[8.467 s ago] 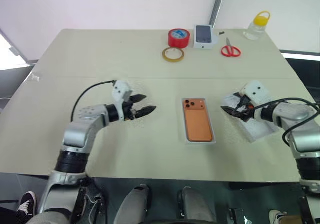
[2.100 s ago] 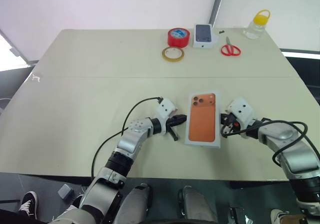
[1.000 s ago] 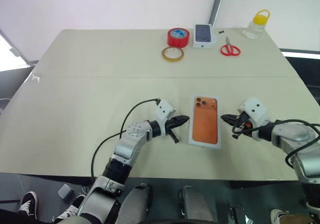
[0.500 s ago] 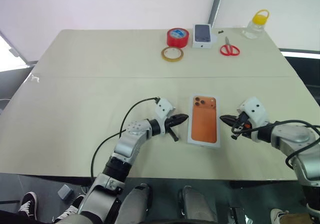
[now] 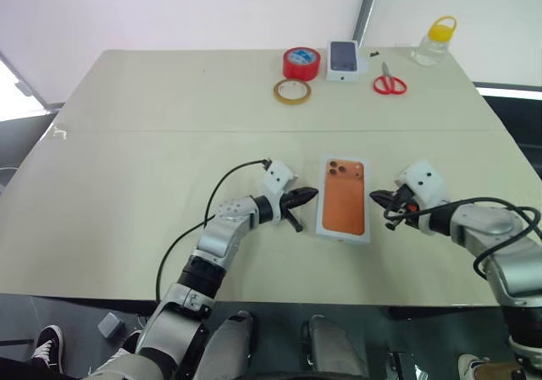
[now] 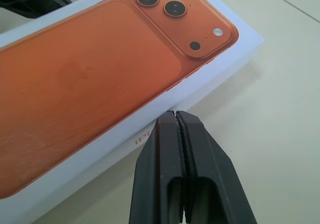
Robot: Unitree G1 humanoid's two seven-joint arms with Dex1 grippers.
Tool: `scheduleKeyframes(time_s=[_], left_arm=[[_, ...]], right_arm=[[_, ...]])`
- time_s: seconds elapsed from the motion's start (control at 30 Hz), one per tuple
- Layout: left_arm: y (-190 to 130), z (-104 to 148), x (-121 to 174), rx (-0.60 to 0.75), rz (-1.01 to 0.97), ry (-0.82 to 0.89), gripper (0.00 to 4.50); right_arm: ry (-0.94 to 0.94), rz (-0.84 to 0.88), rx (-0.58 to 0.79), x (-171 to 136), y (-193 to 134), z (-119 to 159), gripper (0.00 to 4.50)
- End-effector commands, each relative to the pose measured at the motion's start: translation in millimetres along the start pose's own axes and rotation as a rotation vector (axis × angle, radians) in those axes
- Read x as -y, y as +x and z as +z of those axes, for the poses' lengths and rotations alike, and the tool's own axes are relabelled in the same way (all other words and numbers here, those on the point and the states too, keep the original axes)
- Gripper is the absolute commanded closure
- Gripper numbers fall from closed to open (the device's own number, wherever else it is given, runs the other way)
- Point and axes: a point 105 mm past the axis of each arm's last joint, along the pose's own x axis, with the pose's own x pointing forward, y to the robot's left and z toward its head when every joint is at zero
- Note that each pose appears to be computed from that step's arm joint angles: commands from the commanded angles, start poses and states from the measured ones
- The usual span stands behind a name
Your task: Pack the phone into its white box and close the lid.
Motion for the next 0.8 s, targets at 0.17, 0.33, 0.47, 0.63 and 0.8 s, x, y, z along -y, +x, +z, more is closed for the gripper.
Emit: scheduleKeyframes(time_s=[0.17,0.33,0.47,0.63,0.8], left_arm=[[11,11,10,0.026,-0.032,0.044,4.46],[2,7,1,0.015,-0.002,0.057,4.46],[-2,22,-10,0.057,0.024,0.056,4.46],[13,59,-20,0.142,0.060,0.109,4.46],[34,53,-14,0.111,0.029,0.146,4.46]], right_arm=[[-0.110,0.048,-0.013,-16,15,2,4.44],[-0.112,0.013,-0.006,-4,10,3,4.44],[-0.082,-0.047,0.047,17,2,20,4.44],[-0.020,-0.037,0.206,21,4,57,4.44],[0.017,0.032,0.218,1,16,58,4.44]])
